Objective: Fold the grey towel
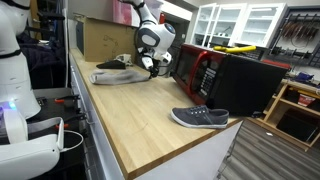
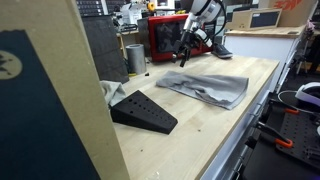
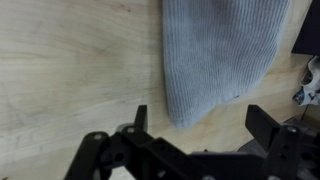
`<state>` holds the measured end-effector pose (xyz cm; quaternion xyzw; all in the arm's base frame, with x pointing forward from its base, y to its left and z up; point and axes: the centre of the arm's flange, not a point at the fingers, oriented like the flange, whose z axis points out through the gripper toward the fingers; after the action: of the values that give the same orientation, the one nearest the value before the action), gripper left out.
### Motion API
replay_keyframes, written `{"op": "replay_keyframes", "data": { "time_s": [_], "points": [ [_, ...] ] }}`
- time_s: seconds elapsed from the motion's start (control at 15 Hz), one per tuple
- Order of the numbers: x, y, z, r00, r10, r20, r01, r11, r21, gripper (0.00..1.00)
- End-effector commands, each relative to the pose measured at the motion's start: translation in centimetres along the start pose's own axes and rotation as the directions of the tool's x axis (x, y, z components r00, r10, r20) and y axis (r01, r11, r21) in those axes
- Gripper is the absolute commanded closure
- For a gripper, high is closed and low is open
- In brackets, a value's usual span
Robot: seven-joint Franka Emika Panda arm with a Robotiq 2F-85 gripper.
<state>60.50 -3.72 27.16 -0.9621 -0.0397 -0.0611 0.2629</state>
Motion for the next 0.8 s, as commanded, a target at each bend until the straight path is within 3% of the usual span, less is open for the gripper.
{"op": "replay_keyframes", "data": {
  "time_s": [0.0,0.27,0.33,0.47,0.73],
  "points": [
    [2.9,0.6,2.1,0.999,-0.033,-0.007,0.033,0.997,0.065,0.0],
    [4.1,0.1,4.1,0.999,-0.04,0.012,0.038,0.995,0.097,0.0],
    [4.2,0.0,4.6,0.999,-0.042,0.028,0.039,0.994,0.105,0.25],
    [4.1,-0.3,5.0,0.998,-0.032,0.056,0.024,0.989,0.143,0.34],
    [3.4,-0.4,4.3,0.993,-0.028,0.112,0.006,0.981,0.192,0.66]
  ]
}}
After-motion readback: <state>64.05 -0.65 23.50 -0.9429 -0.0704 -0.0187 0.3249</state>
